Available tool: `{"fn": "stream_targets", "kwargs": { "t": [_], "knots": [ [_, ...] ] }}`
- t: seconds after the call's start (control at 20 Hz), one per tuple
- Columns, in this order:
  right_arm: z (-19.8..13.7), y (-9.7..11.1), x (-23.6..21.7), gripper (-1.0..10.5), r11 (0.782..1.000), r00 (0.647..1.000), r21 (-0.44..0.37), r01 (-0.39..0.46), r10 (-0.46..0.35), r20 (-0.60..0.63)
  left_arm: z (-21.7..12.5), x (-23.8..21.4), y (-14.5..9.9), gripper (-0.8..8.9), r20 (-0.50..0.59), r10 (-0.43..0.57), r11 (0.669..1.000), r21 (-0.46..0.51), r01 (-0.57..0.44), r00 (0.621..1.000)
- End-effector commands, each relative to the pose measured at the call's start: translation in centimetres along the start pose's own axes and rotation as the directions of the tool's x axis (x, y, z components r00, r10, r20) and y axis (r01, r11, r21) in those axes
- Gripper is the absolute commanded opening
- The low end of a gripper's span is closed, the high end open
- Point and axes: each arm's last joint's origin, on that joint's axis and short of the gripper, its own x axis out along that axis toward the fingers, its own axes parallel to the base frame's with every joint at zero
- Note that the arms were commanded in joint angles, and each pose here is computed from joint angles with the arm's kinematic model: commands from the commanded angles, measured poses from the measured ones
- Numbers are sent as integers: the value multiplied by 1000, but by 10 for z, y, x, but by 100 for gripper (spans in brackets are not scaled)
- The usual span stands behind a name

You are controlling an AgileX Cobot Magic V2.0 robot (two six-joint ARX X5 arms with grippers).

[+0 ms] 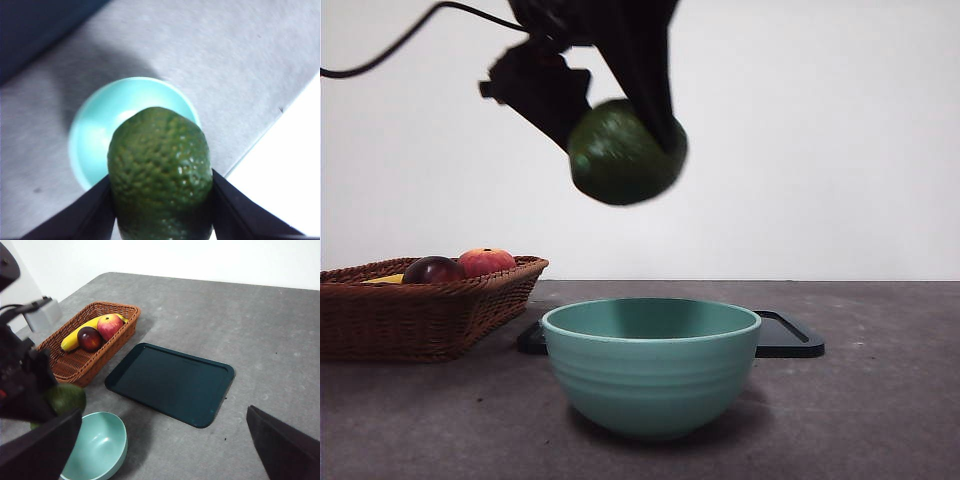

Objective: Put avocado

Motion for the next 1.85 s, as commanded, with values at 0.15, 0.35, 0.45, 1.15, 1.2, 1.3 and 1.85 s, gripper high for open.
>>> {"fn": "stream_targets", "kwargs": {
  "t": [0.15,0.35,0.45,1.15,1.2,1.3,1.85],
  "knots": [
    [4,1,-2,577,1000,1000,-13,1,0,18,7,39,-6,140,-99,-4,1000,27,7,995],
    [4,1,-2,577,1000,1000,-14,1,0,18,10,73,-1,139,-174,32,999,22,-29,984],
    [4,1,-2,577,1000,1000,-14,1,0,18,10,85,3,139,-207,52,999,28,-47,977],
    [4,1,-2,577,1000,1000,-13,1,-1,18,11,116,10,175,-250,59,998,29,-53,967],
    [4,1,-2,577,1000,1000,-13,1,-1,18,11,116,10,250,-250,59,998,29,-53,966],
    [4,1,-2,577,1000,1000,-13,1,-1,17,12,116,10,404,-248,59,998,33,-52,967],
    [4,1,-2,577,1000,1000,-13,1,0,17,17,35,-10,441,-44,26,992,126,-21,999]
  ]
}}
